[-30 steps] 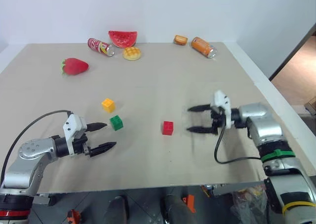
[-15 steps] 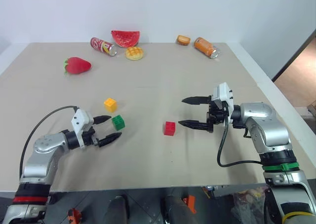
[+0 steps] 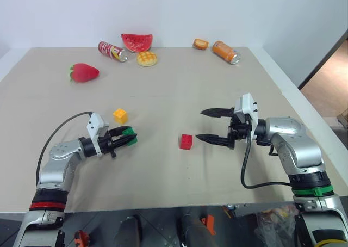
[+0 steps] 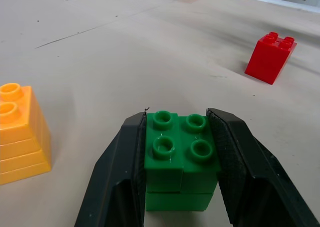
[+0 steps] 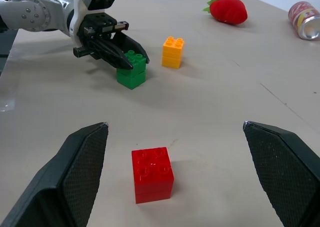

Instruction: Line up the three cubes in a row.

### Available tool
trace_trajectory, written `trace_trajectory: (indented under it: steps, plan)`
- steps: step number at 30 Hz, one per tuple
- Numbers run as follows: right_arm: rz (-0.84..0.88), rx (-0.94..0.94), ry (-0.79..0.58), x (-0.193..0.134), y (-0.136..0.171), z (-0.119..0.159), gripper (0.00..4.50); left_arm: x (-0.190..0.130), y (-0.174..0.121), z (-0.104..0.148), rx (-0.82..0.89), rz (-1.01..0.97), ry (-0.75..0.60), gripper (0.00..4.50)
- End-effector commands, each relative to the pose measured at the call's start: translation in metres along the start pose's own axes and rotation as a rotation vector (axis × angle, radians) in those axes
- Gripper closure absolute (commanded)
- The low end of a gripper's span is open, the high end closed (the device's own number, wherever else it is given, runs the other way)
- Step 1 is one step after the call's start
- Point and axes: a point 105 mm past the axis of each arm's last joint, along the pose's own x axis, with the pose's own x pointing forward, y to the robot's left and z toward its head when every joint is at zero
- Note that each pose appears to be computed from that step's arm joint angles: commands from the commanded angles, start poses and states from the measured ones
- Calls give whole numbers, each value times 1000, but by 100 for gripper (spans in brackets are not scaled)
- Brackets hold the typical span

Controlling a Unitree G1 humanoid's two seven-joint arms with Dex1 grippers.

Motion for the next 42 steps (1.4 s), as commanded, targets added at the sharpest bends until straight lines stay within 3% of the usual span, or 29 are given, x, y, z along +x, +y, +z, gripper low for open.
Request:
trace_trajectory:
  steps: [1, 6, 15, 20, 26, 34, 42]
  plan:
    - [-18, -53, -41, -5, -2, 18, 0, 0, 0, 6, 15, -15, -12, 321]
    - [-12, -55, -51, -1, -2, 19, 0, 10, -3, 14, 76, -53, -17, 321]
    - [10, -59, -75, 7, 3, 23, 0, 58, -33, 44, 208, -384, -31, 321]
    - [-15, -52, -89, 1, 10, 26, 0, 69, -38, 30, 252, -542, 56, 321]
    - [-61, -37, -86, -9, 19, 27, 0, 68, -22, 11, 266, -553, 135, 321]
    - [-95, -20, -89, -14, 23, 28, 0, 84, -19, 22, 232, -543, 66, 321]
    - [-97, -19, -87, -12, 20, 28, 0, 88, -26, 18, 215, -564, 47, 321]
